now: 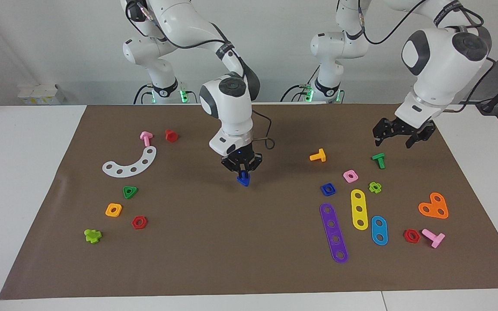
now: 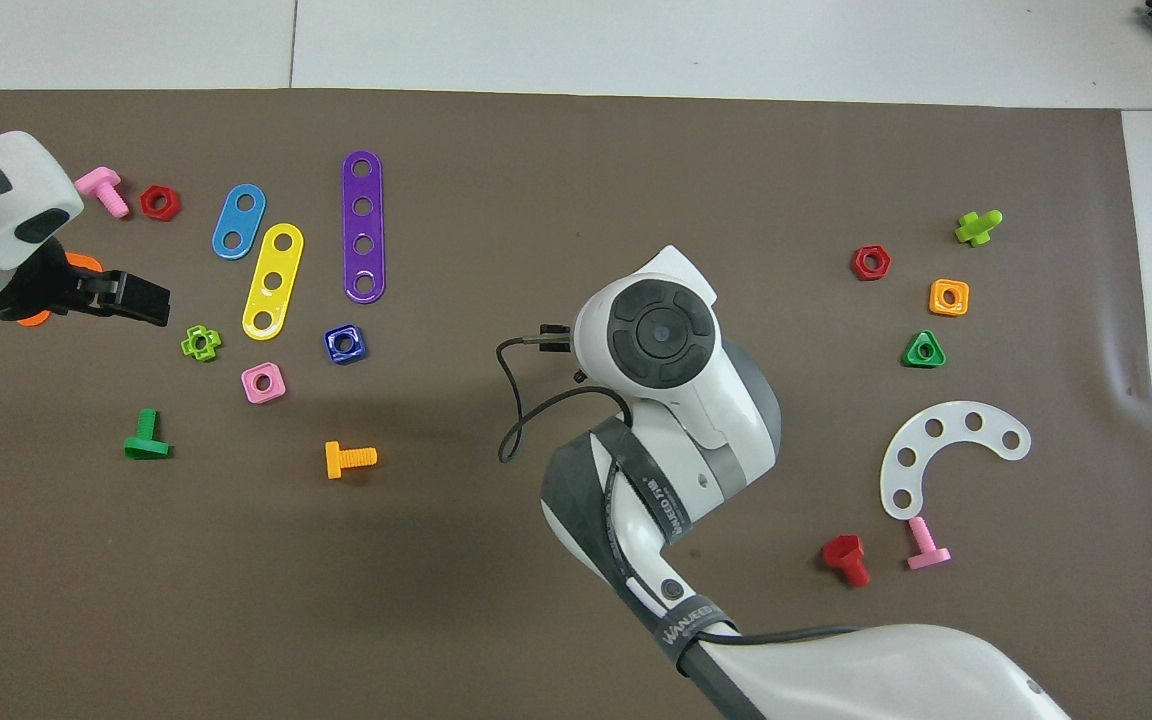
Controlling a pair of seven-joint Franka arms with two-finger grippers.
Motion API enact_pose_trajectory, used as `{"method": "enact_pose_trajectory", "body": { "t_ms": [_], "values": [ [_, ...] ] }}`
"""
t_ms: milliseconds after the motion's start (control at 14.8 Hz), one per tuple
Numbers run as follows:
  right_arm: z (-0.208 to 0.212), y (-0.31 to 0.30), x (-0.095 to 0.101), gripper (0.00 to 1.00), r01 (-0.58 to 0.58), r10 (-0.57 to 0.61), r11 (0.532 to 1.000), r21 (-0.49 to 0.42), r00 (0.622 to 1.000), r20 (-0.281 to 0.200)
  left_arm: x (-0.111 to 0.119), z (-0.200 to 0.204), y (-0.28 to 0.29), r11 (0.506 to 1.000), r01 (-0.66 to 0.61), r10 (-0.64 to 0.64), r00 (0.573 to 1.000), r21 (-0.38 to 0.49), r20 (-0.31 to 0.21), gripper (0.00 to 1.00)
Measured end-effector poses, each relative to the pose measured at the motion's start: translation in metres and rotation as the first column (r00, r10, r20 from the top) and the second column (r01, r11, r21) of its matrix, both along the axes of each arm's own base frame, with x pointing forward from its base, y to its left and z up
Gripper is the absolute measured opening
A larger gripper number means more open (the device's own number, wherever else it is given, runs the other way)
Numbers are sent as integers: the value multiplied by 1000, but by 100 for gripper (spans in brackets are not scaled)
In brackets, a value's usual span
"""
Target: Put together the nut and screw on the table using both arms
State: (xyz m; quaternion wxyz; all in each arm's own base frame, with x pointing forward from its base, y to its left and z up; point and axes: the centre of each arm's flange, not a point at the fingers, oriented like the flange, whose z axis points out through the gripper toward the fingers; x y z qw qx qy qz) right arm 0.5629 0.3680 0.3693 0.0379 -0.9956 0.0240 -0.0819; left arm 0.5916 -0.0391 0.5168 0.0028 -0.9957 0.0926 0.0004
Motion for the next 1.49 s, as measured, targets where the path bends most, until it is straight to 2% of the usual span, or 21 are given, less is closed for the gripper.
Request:
{"method": "enact_pose_trajectory", "body": {
  "t_ms": [271,678,881,949,1220,1356,1492],
  "values": [
    [-39,37,-17,19,6,-6,1000,-2,1000,-13,12,-60,-22,1000,10,-10,1000,-1,24,99],
    [-42,34,-14,19,14,-14,1000,-6,1000,-14,19,-103,-59,975,-223,223,974,-7,24,94],
    [-43,32,-13,19,5,-5,1000,-30,1000,2,24,-140,-74,947,-320,320,947,-10,-7,91],
    [-43,31,-13,19,8,-8,1000,-30,1000,6,26,-152,-77,939,-345,345,939,-10,-13,87],
    [-46,32,-10,19,23,-23,1000,-4,999,36,28,-184,-94,915,-404,404,915,-1,-25,83],
    [-48,32,-10,36,30,-30,1000,-1,999,38,27,-184,-100,907,-421,420,907,-5,-20,83],
    [-47,30,-8,59,36,-36,999,-1,999,40,24,-187,-107,905,-426,426,904,-5,-19,83]
  ]
}}
